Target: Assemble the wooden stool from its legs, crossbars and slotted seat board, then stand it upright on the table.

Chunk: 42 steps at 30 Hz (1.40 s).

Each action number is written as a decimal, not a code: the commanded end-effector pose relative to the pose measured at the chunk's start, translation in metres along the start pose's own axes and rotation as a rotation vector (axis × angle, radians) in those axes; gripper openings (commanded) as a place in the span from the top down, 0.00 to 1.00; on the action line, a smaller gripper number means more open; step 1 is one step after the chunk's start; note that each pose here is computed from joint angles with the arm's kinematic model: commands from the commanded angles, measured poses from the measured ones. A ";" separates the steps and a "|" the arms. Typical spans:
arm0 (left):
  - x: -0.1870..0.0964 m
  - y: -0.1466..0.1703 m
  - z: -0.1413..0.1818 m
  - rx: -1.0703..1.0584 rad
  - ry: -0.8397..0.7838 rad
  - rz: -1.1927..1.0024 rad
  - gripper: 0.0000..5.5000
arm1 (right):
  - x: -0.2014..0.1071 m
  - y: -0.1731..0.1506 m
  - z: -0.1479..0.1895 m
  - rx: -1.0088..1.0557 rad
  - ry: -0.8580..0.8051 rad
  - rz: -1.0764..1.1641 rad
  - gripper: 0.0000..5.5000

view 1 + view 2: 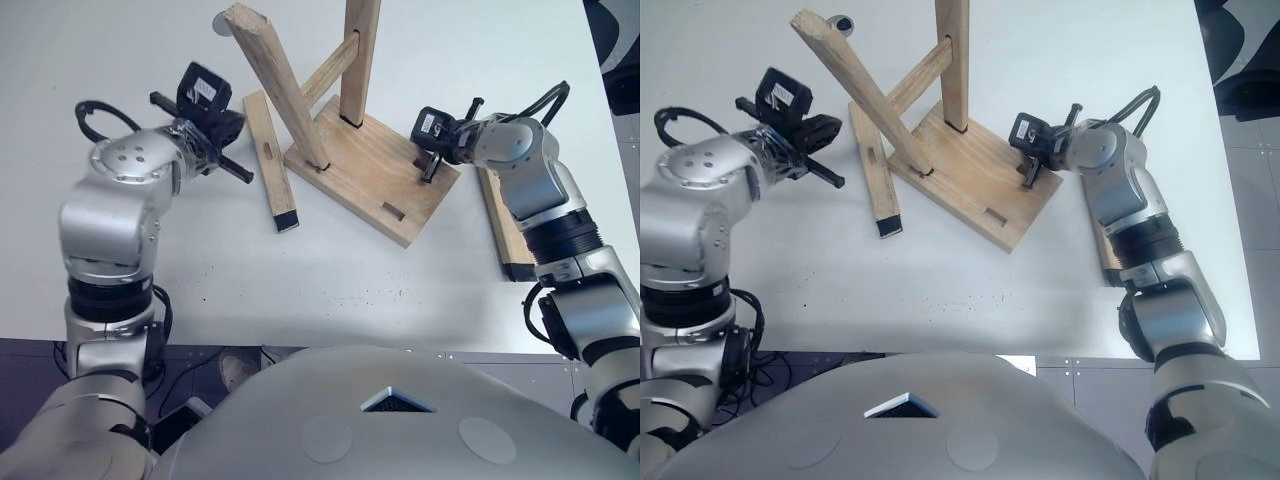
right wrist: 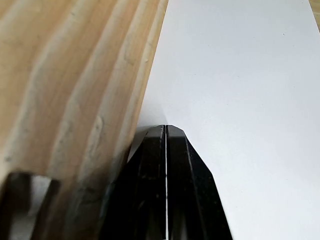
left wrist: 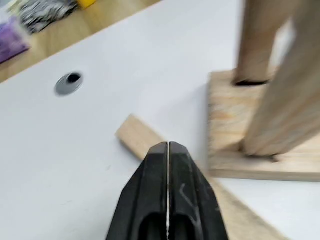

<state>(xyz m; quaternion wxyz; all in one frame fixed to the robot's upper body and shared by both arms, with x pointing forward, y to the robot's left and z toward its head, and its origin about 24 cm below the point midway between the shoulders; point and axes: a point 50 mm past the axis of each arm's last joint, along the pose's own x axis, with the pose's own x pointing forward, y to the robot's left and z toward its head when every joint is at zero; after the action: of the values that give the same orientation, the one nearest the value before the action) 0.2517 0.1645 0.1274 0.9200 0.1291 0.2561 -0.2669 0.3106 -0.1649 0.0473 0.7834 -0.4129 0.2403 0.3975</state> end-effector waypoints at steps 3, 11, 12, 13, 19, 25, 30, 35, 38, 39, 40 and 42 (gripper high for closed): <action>0.019 -0.049 -0.028 -0.155 0.138 -0.295 1.00 | 0.009 0.018 -0.005 0.035 0.046 0.078 1.00; 0.041 -0.065 -0.045 0.023 0.233 -0.303 1.00 | 0.010 0.019 -0.001 0.021 0.048 0.103 1.00; 0.049 -0.064 -0.046 0.055 0.227 -0.272 1.00 | 0.010 0.020 0.000 0.016 0.048 0.110 1.00; 0.062 -0.063 -0.045 0.110 0.208 -0.237 1.00 | 0.010 0.022 0.001 0.015 0.044 0.118 1.00; 0.104 -0.070 -0.038 0.196 0.133 -0.144 1.00 | 0.013 0.027 0.017 0.015 0.002 0.145 1.00; 0.105 -0.064 -0.041 0.150 0.083 -0.111 1.00 | 0.019 0.024 0.034 0.101 -0.041 0.042 1.00; 0.101 -0.028 -0.015 0.066 -0.076 0.056 1.00 | -0.001 -0.003 0.036 0.257 -0.096 -0.119 0.90; 0.075 0.009 -0.011 -0.001 -0.235 0.262 1.00 | -0.057 -0.056 0.020 0.465 -0.176 -0.356 0.76; 0.058 0.014 -0.016 -0.085 -0.312 0.376 1.00 | -0.078 -0.072 0.003 0.640 -0.220 -0.413 0.65; 0.053 0.014 -0.019 -0.117 -0.332 0.415 1.00 | -0.083 -0.074 -0.013 0.689 -0.182 -0.435 0.63; 0.049 0.013 -0.023 -0.142 -0.340 0.442 1.00 | -0.087 -0.074 -0.026 0.731 -0.151 -0.445 0.60; 0.035 0.017 -0.031 -0.171 -0.354 0.493 1.00 | -0.092 -0.059 -0.055 0.807 -0.045 -0.461 0.54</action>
<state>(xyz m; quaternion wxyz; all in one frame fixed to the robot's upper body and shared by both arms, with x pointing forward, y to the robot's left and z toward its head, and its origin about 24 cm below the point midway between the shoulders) 0.2831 0.1633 0.0835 0.9927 0.0676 0.0786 -0.0615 0.3187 -0.2498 0.1248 0.9608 -0.1142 0.2156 0.1315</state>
